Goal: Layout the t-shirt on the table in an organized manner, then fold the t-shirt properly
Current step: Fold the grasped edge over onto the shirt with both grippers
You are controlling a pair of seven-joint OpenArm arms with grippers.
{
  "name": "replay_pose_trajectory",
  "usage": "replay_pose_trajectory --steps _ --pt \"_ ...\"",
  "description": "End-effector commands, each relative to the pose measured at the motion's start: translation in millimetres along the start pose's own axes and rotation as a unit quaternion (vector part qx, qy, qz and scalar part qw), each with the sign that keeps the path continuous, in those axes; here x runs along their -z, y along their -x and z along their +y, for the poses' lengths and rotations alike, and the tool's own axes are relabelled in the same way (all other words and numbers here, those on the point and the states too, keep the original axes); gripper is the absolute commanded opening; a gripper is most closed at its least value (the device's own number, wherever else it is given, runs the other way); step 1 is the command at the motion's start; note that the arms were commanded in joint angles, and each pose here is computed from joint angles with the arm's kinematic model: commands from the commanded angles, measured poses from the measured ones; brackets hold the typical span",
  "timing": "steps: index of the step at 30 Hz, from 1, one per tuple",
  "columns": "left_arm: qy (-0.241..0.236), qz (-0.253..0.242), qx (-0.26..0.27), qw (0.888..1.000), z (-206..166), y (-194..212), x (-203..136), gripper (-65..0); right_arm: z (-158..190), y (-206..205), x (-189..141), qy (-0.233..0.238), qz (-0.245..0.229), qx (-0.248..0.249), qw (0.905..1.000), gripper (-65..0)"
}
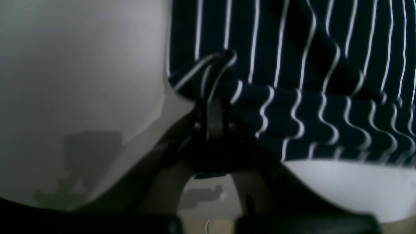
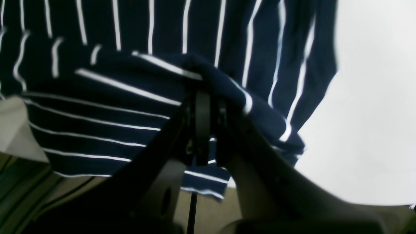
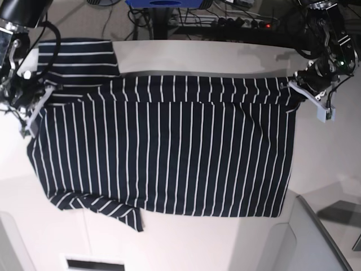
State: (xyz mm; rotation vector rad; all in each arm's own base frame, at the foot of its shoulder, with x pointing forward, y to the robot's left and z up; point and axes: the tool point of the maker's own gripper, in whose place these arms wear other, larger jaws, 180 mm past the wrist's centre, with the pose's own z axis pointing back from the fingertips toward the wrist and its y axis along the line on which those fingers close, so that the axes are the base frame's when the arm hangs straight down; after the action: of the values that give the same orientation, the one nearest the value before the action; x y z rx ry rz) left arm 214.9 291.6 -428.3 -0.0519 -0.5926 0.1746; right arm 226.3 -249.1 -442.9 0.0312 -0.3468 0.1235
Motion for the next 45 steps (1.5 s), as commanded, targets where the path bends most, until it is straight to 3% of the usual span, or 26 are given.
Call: replay_pose_trajectory --steps 1,6,12,17,23,31,37,45 --pt "-0.007 -0.023 0.003 1.0 5 -15 -5 -65.0 -7 -11 -5 0.008 -0.017 -0.004 0.9998 -65.0" --pt "-0.018 -0.026 0.019 0.999 12 -20 -12 -65.0 -9 -7 -6 0.011 -0.011 -0.006 0.9999 -65.0" --pt "-0.039 0.017 0.045 0.998 28 12 -30 -65.0 -6 22 -16 0.019 0.018 -0.018 0.9995 -65.0" --pt "-0.046 0.017 0.067 0.997 27 17 -47 -65.0 11 33 -18 0.009 0.02 -0.016 0.9996 -65.0" --pt "-0.081 0.004 0.053 0.995 48 15 -67 -65.0 11 33 -18 0.009 0.021 -0.016 0.9996 -65.0" --pt "-0.071 -0.001 0.044 0.997 40 15 -62 -65.0 21 18 -15 0.0 0.009 -0.036 0.9993 -65.0" --pt "-0.065 -0.034 0.038 0.997 33 -13 -56 -65.0 23 5 -14 -0.002 0.0 -0.04 0.9992 -65.0" --pt "-0.035 -0.037 0.026 0.998 5 -35 -22 -65.0 19 -12 -2 -0.012 -0.003 -0.03 0.9995 -65.0"
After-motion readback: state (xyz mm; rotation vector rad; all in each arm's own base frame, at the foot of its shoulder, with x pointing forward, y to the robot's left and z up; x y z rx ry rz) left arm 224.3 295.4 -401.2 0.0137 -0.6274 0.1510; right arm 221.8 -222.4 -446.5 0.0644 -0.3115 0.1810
